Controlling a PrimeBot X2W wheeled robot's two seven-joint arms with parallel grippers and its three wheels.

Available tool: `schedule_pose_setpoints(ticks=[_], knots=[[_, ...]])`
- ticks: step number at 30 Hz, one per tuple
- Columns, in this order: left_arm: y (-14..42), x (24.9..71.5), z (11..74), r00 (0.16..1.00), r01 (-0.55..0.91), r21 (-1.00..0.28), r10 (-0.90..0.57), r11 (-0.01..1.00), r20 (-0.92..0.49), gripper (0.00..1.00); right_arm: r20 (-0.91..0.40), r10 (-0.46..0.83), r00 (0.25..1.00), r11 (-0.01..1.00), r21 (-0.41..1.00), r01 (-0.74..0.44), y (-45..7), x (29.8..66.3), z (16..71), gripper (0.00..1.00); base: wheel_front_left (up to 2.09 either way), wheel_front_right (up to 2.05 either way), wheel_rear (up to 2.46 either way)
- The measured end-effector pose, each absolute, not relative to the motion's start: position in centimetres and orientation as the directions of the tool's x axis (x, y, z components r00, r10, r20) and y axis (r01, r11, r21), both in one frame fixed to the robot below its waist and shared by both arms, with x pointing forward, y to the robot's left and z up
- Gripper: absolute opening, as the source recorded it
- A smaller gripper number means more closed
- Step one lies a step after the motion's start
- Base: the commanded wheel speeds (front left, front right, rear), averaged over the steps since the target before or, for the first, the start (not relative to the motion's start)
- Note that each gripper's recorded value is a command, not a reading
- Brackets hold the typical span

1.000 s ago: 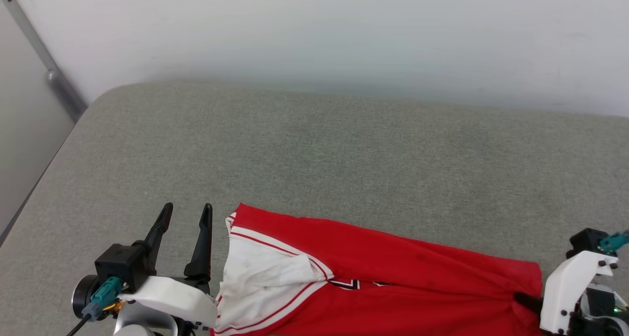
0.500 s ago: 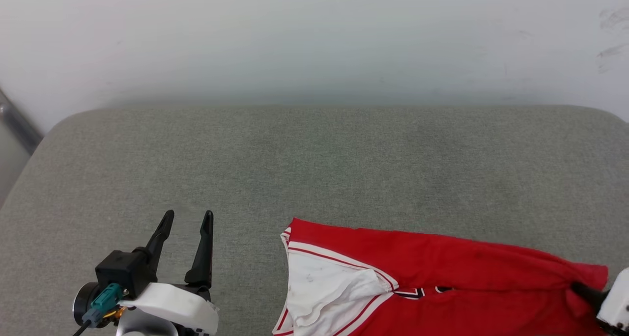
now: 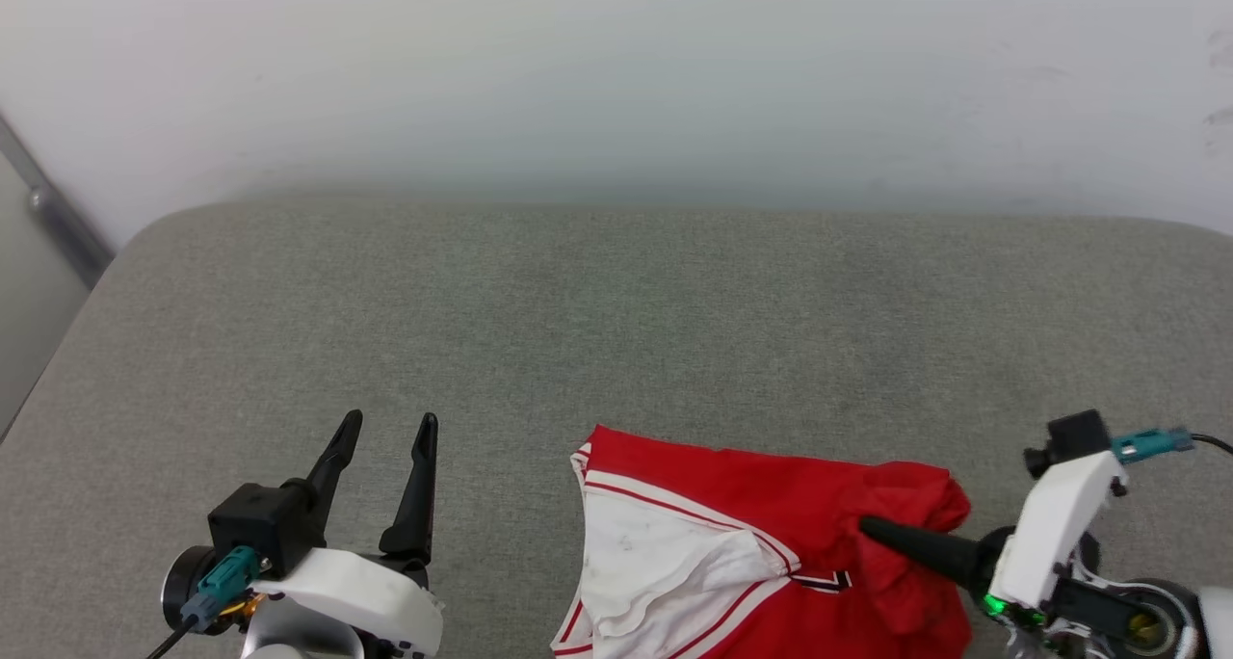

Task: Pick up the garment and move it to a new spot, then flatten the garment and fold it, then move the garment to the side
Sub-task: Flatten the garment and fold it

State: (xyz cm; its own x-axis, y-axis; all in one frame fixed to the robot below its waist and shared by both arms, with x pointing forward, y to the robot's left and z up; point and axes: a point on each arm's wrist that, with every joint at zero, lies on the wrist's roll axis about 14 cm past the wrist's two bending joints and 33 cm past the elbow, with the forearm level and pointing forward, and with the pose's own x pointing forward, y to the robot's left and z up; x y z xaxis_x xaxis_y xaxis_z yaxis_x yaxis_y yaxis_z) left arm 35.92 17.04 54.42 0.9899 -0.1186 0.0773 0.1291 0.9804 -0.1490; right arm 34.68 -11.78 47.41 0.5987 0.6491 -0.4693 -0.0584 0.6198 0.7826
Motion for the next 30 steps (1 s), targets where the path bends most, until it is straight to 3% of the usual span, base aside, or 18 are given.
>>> schedule_pose_setpoints(ticks=[10, 11, 12, 13, 14, 21, 22, 24, 27, 30], knots=[[18.7, 35.6, 53.9, 0.996, 0.078, -0.161, -0.07, 0.984, 0.059, 1.0, -0.387, 0.831, 0.4, 0.485, 0.856, -0.178, 1.5, 35.0, 45.7, 0.0, 0.0, 0.0, 0.0], [18.8, 35.7, 53.8, 0.996, 0.074, -0.165, -0.065, 0.984, 0.055, 1.0, -0.4, 0.827, 0.394, 0.498, 0.848, -0.184, 2.0, 35.1, 45.3, 0.15, 0.0, 0.0, 0.0], [18.9, 35.7, 53.5, 0.997, 0.067, -0.165, -0.06, 0.984, 0.049, 1.0, -0.412, 0.819, 0.398, 0.513, 0.837, -0.189, 2.3, 35.4, 44.8, 0.4, 0.0, 0.0, 0.0], [19.1, 35.7, 53.3, 0.998, 0.061, -0.165, -0.055, 0.984, 0.044, 1.0, -0.424, 0.815, 0.394, 0.523, 0.831, -0.188, 2.7, 35.5, 44.3, 0.84, 0.0, 0.0, 0.0], [19.3, 35.7, 53.1, 0.998, 0.054, -0.166, -0.049, 0.985, 0.038, 1.0, -0.436, 0.814, 0.384, 0.531, 0.827, -0.186, 3.0, 35.6, 43.8, 1.0, 0.0, 0.0, 0.0], [19.7, 35.9, 52.3, 0.999, 0.039, -0.166, -0.037, 0.985, 0.017, 1.0, -0.475, 0.801, 0.365, 0.578, 0.773, -0.263, 4.3, 36.0, 43.3, 1.0, 0.0, 0.0, 0.0], [19.4, 36.1, 52.2, 0.999, 0.049, -0.165, -0.047, 0.985, 0.017, 1.0, -0.494, 0.782, 0.38, 0.619, 0.69, -0.376, 4.0, 36.6, 44.3, 1.0, 0.0, 0.0, 0.0], [19.2, 36.2, 52.3, 0.998, 0.057, -0.165, -0.054, 0.985, 0.02, 1.0, -0.497, 0.764, 0.411, 0.644, 0.625, -0.441, 3.3, 37.0, 45.0, 1.0, 0.0, 0.0, 0.0], [18.8, 36.4, 52.5, 0.998, 0.064, -0.165, -0.061, 0.984, 0.026, 1.0, -0.482, 0.708, 0.516, 0.706, 0.487, -0.514, 0.9, 38.5, 46.5, 1.0, 0.0, 0.0, 0.0], [18.5, 36.4, 52.5, 0.998, 0.066, -0.163, -0.063, 0.984, 0.026, 1.0, -0.455, 0.596, 0.662, 0.803, 0.326, -0.499, -3.6, 40.7, 47.6, 1.0, 0.0, 0.0, 0.0]])
